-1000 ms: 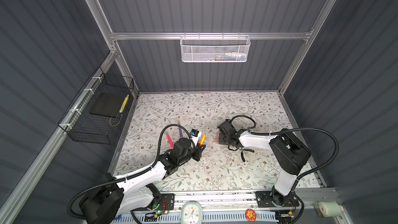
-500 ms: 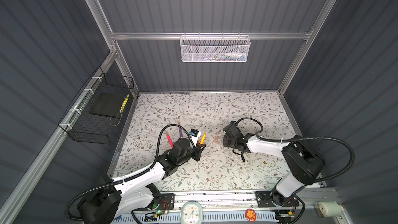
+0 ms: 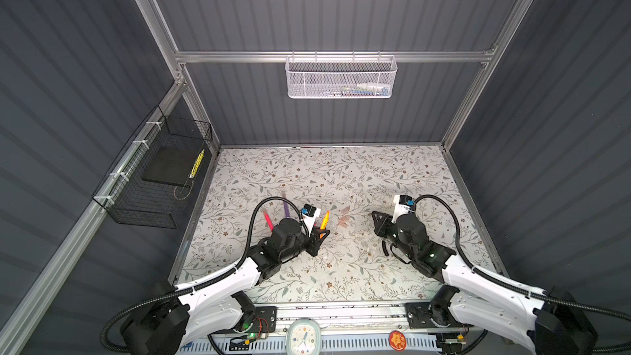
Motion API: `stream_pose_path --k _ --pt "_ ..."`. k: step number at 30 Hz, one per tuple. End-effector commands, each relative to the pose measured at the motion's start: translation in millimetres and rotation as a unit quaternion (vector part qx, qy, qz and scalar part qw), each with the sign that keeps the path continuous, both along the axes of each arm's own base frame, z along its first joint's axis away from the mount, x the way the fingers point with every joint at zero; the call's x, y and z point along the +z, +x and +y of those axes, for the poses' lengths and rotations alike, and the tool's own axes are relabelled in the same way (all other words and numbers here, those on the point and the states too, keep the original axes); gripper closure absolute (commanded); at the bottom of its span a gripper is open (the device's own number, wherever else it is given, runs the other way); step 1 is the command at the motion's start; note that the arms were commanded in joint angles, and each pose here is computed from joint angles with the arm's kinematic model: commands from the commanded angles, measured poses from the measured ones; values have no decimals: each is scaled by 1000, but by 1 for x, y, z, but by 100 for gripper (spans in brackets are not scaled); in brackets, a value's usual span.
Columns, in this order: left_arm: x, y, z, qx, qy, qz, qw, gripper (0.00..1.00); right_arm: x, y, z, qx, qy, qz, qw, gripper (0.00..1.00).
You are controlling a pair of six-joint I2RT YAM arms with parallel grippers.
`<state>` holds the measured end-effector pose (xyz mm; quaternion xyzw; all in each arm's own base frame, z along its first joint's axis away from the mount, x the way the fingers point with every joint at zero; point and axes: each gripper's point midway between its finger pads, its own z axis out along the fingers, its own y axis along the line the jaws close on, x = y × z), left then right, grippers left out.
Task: Insert pens into pen caps
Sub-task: Pick up the pen cap from the center of the table, then put on the pen cap to the pen.
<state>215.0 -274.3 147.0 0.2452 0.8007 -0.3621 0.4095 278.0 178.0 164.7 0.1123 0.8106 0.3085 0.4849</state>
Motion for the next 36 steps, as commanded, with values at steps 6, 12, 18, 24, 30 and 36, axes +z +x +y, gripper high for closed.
stream_pose_path --k 6,12,18,24,30,36 --pt "8 -6 -12 -28 -34 16 999 100 71 -7 7 23 140 -109 984 98" --pt "9 -9 -17 -41 -44 23 998 100 94 -3 23 52 176 -127 975 100" --pt "11 -9 -20 -45 -49 25 997 100 102 9 37 58 181 -116 975 100" --pt "10 -7 -18 -39 -46 26 998 100 98 17 56 73 190 -98 974 100" --pt "9 -5 -18 -36 -44 24 998 100 93 20 74 89 188 -87 974 100" --pt "11 -4 -17 -32 -41 20 998 100 93 17 86 97 178 -84 976 100"
